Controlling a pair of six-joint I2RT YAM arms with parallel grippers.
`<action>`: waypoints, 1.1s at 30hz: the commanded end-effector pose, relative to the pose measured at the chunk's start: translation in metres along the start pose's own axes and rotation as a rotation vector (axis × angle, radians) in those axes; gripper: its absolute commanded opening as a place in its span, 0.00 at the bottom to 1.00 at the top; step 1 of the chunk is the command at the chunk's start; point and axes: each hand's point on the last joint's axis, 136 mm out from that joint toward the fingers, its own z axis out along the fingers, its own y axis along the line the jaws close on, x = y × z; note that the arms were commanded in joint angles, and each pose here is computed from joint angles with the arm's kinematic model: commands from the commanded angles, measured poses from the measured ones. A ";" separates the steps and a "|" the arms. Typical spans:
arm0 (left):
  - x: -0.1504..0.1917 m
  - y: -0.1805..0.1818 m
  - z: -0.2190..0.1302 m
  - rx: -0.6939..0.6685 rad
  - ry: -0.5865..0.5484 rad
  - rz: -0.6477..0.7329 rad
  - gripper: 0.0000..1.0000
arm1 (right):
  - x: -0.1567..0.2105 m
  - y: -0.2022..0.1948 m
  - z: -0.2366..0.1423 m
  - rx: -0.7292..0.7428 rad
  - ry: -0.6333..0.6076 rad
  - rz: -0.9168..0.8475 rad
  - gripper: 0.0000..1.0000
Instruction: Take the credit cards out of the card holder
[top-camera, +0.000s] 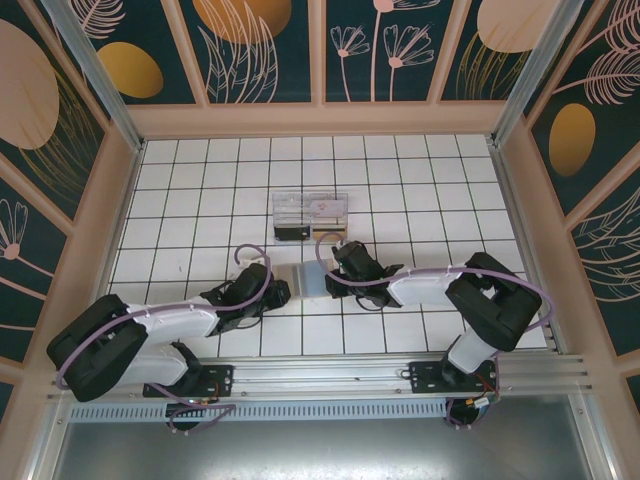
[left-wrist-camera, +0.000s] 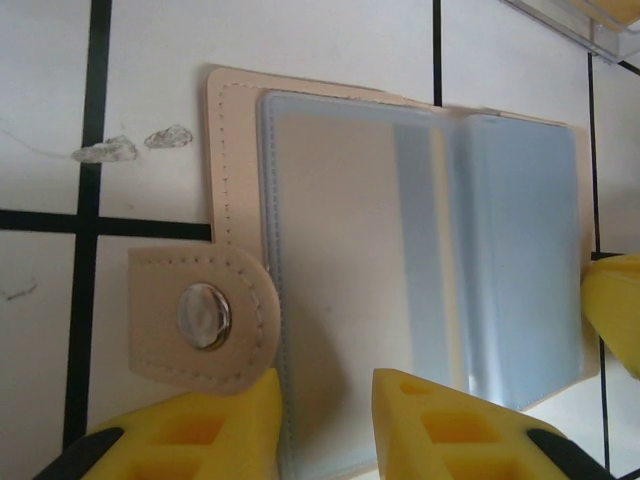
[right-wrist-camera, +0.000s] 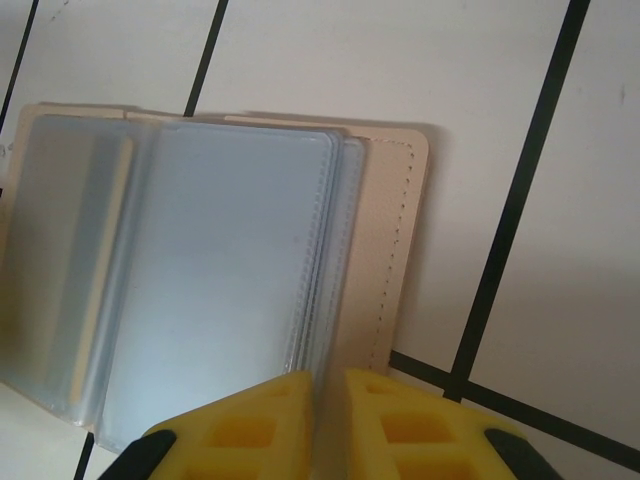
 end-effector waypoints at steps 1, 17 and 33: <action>0.007 -0.006 0.006 0.015 0.042 0.025 0.32 | 0.001 0.007 0.002 -0.008 0.011 0.005 0.18; 0.003 -0.046 -0.003 0.220 0.040 0.020 0.66 | 0.002 0.007 0.005 -0.012 0.015 0.007 0.18; -0.013 -0.078 -0.009 0.330 -0.001 0.040 0.67 | 0.003 0.008 0.005 -0.012 0.019 0.007 0.18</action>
